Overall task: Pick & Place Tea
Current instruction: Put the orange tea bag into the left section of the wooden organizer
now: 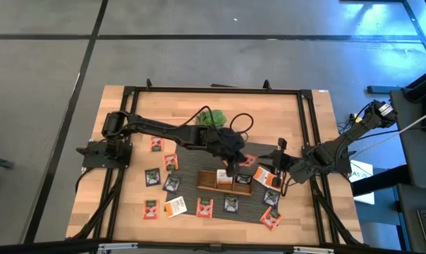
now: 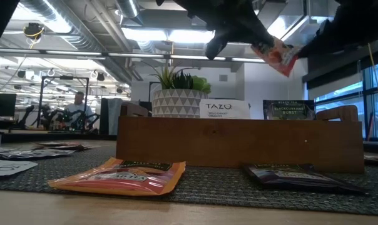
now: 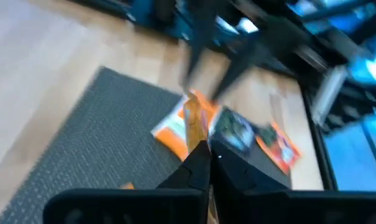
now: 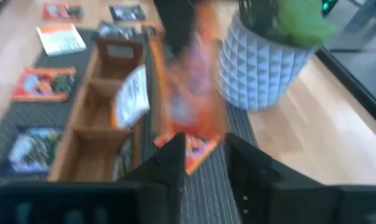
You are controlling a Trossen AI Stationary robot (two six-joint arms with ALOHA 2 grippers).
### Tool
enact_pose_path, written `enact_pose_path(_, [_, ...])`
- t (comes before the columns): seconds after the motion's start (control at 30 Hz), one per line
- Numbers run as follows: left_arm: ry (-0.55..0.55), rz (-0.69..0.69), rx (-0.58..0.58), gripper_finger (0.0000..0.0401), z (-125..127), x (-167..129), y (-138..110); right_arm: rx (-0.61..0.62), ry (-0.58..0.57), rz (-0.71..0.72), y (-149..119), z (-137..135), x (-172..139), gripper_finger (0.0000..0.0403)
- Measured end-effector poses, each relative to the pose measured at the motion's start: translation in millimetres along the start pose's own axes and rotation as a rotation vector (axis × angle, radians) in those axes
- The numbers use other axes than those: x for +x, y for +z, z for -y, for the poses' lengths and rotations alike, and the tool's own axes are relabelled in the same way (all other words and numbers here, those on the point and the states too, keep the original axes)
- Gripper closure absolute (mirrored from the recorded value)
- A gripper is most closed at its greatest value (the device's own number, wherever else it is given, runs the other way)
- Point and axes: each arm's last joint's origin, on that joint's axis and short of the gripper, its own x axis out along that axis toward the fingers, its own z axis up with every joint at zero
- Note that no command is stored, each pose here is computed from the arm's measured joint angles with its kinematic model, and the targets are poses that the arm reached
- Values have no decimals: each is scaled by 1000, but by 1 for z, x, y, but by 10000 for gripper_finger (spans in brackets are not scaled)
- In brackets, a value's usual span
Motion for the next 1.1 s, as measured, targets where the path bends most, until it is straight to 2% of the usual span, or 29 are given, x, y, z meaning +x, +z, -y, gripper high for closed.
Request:
enact_pose_path(0.13, [-18, -114, 64, 399, 2, -11, -7, -4, -24, -57, -7, 5, -2, 241])
enact_pose_path(0.27, [-1, -230, 88, 398, 3, -18, -17, 6, -32, -69, -8, 7, -3, 220])
enact_pose_path(0.57, [31, -482, 189, 399, 2, -37, -37, 47, -59, -70, -6, 11, 1, 214])
enact_pose_path(0.7, [52, -607, 199, 399, -1, -43, -47, 59, -77, -71, -6, 13, 3, 214])
enact_pose_path(0.83, [57, -639, 198, 399, -2, -45, -50, 73, -97, -73, -5, 17, 5, 214])
enact_pose_path(0.97, [-11, -667, 219, 399, -1, -40, -53, 95, -116, -75, -4, 20, 7, 214])
enact_pose_path(1.1, [-26, -685, 259, 399, 2, -38, -57, 118, -132, -76, -3, 23, 9, 214])
